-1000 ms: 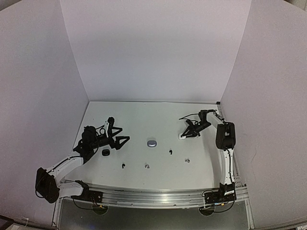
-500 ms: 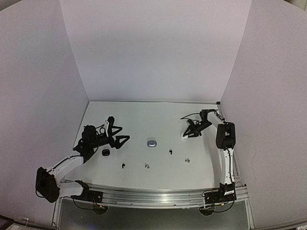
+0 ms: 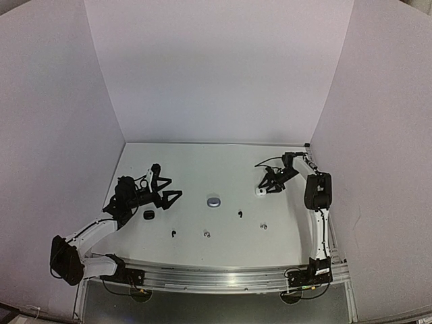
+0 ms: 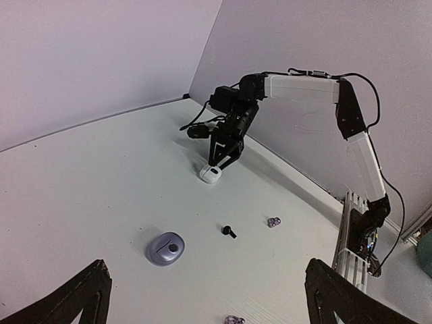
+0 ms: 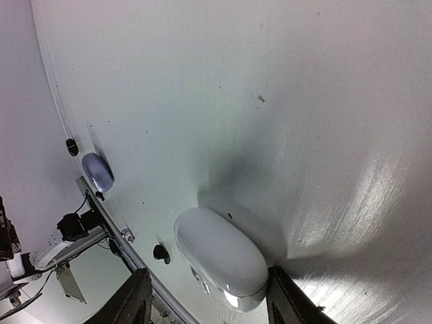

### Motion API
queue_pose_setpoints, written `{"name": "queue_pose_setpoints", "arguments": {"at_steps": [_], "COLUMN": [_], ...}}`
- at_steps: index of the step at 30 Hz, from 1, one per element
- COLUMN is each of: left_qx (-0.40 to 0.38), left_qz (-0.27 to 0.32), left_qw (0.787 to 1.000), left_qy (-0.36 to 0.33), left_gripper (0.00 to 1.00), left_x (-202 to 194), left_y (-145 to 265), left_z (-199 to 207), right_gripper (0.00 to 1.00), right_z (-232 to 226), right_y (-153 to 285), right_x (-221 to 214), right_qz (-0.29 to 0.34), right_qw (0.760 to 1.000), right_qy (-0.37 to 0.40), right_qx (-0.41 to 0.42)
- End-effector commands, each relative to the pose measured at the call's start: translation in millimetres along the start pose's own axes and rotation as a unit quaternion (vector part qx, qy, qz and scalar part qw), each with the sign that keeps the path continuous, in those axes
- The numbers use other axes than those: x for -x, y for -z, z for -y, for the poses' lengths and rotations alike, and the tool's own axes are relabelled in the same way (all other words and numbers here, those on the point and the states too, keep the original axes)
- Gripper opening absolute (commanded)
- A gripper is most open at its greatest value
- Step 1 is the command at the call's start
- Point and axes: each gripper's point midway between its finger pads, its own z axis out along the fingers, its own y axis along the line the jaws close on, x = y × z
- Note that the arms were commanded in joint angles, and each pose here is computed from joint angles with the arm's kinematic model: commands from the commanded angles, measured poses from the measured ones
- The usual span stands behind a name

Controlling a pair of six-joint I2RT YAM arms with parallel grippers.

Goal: Insert the wireless bluetooth earbuds into the charging case
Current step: Place the charging case with the earbuds at the center of the board.

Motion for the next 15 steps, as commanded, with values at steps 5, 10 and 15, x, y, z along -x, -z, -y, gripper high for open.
{"name": "queue_pose_setpoints", "arguments": {"at_steps": [5,10,15], "left_qx": [-0.002,-0.002,-0.005], "left_qz": [0.022,0.022,0.022], "left_qw": [1.000,1.000,1.000], "left_qy": [-0.019,-0.019,-0.018], "left_gripper": [0.99,0.99,0.99], "left_x": [19.8,19.2,18.1], "left_y": [0.5,1.0,0.5], "left_z": [2.1,2.3,2.8], "right_gripper": [0.58,0.62,0.69], "right_z": [8.5,6.0,3.1], "right_y": [9.2,11.7,11.7], "right_x": [-3.8,-10.5,-13.0], "right_qz": [0.006,0.006,0.006], "right_qw": [0.999,0.999,0.998], "right_qy": [-0.010,-0.011,-0.004], "right_qx": [-0.045,-0.050,-0.060]}}
